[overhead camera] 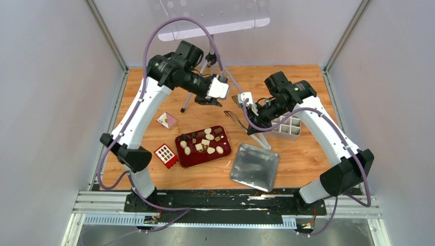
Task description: Pack the chocolate
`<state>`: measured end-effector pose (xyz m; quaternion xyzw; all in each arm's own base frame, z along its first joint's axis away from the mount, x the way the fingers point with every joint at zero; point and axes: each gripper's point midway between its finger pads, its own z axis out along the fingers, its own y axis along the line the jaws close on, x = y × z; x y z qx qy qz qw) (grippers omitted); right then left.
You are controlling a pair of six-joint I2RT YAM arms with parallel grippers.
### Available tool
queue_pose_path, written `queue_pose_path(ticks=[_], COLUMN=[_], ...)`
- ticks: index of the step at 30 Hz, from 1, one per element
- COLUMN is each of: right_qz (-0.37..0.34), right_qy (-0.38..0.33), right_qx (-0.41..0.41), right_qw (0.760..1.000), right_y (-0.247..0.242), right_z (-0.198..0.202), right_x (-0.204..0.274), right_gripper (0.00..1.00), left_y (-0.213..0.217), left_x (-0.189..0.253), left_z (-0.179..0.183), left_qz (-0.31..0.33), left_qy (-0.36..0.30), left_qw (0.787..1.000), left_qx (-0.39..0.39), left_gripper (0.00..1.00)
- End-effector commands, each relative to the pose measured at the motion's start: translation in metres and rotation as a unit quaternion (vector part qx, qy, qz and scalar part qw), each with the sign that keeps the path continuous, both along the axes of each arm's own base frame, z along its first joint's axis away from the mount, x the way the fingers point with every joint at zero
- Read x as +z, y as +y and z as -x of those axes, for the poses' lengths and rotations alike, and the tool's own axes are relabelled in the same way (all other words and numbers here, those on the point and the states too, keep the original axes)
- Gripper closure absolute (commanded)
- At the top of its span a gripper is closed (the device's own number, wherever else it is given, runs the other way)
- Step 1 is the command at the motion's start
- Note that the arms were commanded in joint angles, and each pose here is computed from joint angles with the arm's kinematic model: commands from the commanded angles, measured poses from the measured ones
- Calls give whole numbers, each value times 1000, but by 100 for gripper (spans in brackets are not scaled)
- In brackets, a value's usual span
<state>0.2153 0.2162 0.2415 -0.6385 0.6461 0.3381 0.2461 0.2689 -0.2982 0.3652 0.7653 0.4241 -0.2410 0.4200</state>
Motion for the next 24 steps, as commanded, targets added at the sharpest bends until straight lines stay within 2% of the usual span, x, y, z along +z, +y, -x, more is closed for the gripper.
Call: queue_pose_path(ticks=[1,8,14,16,20,24], right_qz=[-7,7,-9,-10,-11,-9], right_qy=[-54,-61,-59,-57,-59,-57], right_qx=[12,-23,-38,-39,-38,-40], right_qw=[998,998,998,998,997,998], right_y=[5,7,17,20,23,23], right_z=[-9,-27,-37,-39,-42,-41], right_x=[14,7,14,16,18,16], right_gripper=[100,100,100,100,100,100], left_y=[11,9,3,-3,-9,-9], left_x=[-25,-30,-37,-36,-34,-34], left_z=[36,36,29,23,23,24], left_qz=[-52,-59,-55,-41,-30,-33], left_qy=[49,45,47,52,52,55], left_qw=[996,995,996,997,997,997], left_qx=[-59,-67,-60,-41,-41,-38], left_gripper=[51,49,47,53,74,74])
